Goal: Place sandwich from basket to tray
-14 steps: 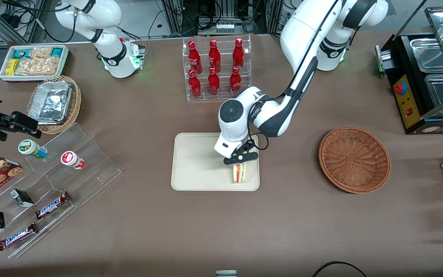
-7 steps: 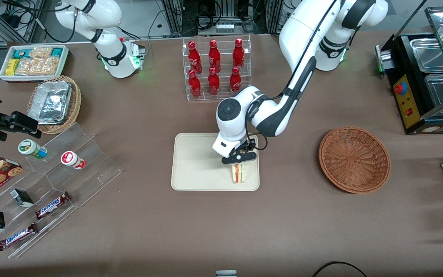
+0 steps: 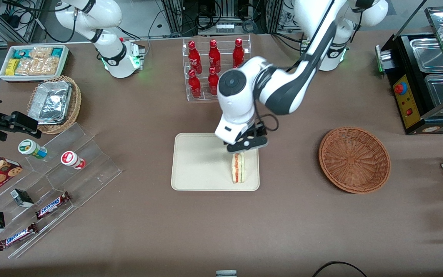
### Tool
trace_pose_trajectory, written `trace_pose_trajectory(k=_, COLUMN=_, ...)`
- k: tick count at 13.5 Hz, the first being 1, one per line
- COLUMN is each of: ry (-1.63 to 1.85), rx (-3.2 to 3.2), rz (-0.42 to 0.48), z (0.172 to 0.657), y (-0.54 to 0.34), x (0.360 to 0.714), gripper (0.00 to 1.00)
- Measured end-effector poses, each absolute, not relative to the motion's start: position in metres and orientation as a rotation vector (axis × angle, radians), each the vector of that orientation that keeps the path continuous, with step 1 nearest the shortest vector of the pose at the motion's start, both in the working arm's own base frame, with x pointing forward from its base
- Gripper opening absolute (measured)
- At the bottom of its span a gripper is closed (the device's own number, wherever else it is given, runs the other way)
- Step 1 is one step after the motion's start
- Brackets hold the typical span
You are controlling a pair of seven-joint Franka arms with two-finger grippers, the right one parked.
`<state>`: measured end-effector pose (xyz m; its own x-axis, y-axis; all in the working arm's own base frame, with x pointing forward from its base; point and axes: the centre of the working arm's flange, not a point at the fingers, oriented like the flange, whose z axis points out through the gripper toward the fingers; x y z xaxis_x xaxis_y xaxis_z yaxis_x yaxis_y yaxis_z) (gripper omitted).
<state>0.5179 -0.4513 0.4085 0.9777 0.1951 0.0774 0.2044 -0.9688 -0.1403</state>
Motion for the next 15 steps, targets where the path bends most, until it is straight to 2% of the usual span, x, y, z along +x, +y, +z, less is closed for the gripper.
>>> trace_pose_trajectory(k=6, ry=-0.499, rx=-2.95, rz=-0.128, z=0.524, y=-0.351, x=0.531, gripper=1.0)
trace_pose_trajectory(k=12, ry=-0.441, rx=-2.958, rz=-0.044, z=0.56, y=-0.233, x=0.552, gripper=1.0)
trace_pose_trajectory(k=15, ry=-0.361, rx=-3.035, rz=-0.005, z=0.592, y=-0.149, x=0.545, gripper=1.0)
